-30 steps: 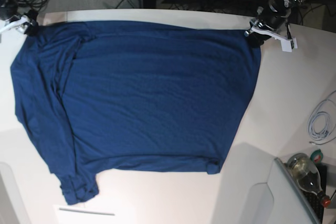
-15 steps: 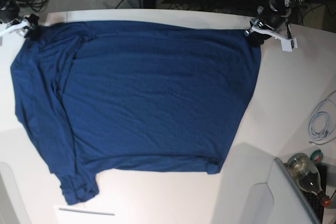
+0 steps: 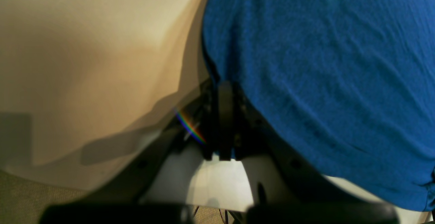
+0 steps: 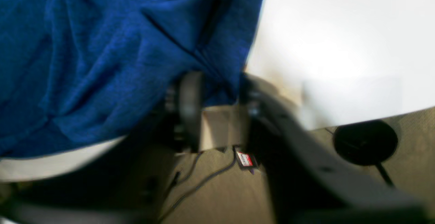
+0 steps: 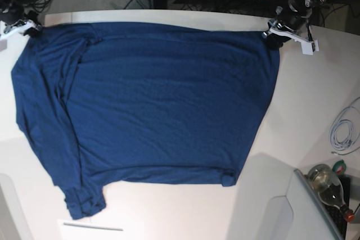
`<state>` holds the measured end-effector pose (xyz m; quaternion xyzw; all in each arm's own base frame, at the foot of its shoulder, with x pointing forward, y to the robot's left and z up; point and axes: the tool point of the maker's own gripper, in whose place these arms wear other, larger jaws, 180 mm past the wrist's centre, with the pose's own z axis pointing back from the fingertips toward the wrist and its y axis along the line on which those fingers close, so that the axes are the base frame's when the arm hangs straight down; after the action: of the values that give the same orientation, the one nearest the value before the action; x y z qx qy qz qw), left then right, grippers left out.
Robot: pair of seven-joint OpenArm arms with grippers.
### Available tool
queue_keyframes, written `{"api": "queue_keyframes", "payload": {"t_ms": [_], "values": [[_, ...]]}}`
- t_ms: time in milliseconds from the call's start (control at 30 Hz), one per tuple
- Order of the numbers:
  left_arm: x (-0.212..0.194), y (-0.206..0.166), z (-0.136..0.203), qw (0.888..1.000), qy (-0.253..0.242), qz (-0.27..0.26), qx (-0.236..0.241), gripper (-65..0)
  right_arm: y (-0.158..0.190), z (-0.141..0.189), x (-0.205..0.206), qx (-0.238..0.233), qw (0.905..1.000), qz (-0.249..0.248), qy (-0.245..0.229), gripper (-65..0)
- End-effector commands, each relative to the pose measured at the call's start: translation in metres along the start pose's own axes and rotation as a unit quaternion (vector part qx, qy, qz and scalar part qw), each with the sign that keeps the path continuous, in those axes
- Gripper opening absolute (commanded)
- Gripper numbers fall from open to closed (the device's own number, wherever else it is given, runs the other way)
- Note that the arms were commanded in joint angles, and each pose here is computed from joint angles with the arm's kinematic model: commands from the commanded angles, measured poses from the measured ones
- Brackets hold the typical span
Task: Layout the t-shirt on the table in an organized manner, then fold the t-shirt properly
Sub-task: 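Hold both corners and pull them slightly apart to tension the shirt, then drag both held corners away from the shirt body to straighten it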
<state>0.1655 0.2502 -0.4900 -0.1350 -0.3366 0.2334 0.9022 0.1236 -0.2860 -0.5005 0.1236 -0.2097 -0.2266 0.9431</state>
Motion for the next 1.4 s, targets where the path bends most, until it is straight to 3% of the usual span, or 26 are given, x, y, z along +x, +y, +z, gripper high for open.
{"api": "queue_keyframes", "payload": {"t_ms": [0, 100, 500, 633, 800, 1033, 1367], "values": [[0.001, 0.004, 0.003, 1.0, 0.004, -0.009, 0.006, -65.0, 0.0, 0.0, -0.003, -0.005, 0.9994, 0.024, 0.025, -57.8], [0.002, 0.004, 0.003, 1.0, 0.002, -0.01, 0.006, -65.0, 0.008, -0.004, -0.001, 0.003, 0.9984, 0.046, 0.032, -65.0], [0.031, -0.012, 0.04, 0.997, -0.039, -0.074, 0.002, -65.0, 0.002, 0.038, 0.019, -0.055, 0.9912, 0.112, 0.044, -64.8], [0.03, -0.013, 0.046, 0.996, -0.039, -0.081, 0.003, -65.0, 0.001, 0.049, 0.026, -0.069, 0.9885, 0.129, 0.039, -64.8], [0.016, -0.01, 0.053, 0.996, 0.002, -0.089, 0.01, -65.0, -0.002, 0.058, 0.024, -0.082, 0.9859, 0.139, 0.044, -64.8], [0.03, 0.009, 0.072, 0.995, -0.008, -0.09, 0.043, -65.0, -0.01, 0.069, 0.013, -0.097, 0.9823, 0.147, 0.063, -64.8], [0.03, 0.004, 0.069, 0.995, -0.009, -0.089, 0.037, -65.0, -0.001, 0.071, 0.028, -0.098, 0.9809, 0.162, 0.045, -64.8]]}}
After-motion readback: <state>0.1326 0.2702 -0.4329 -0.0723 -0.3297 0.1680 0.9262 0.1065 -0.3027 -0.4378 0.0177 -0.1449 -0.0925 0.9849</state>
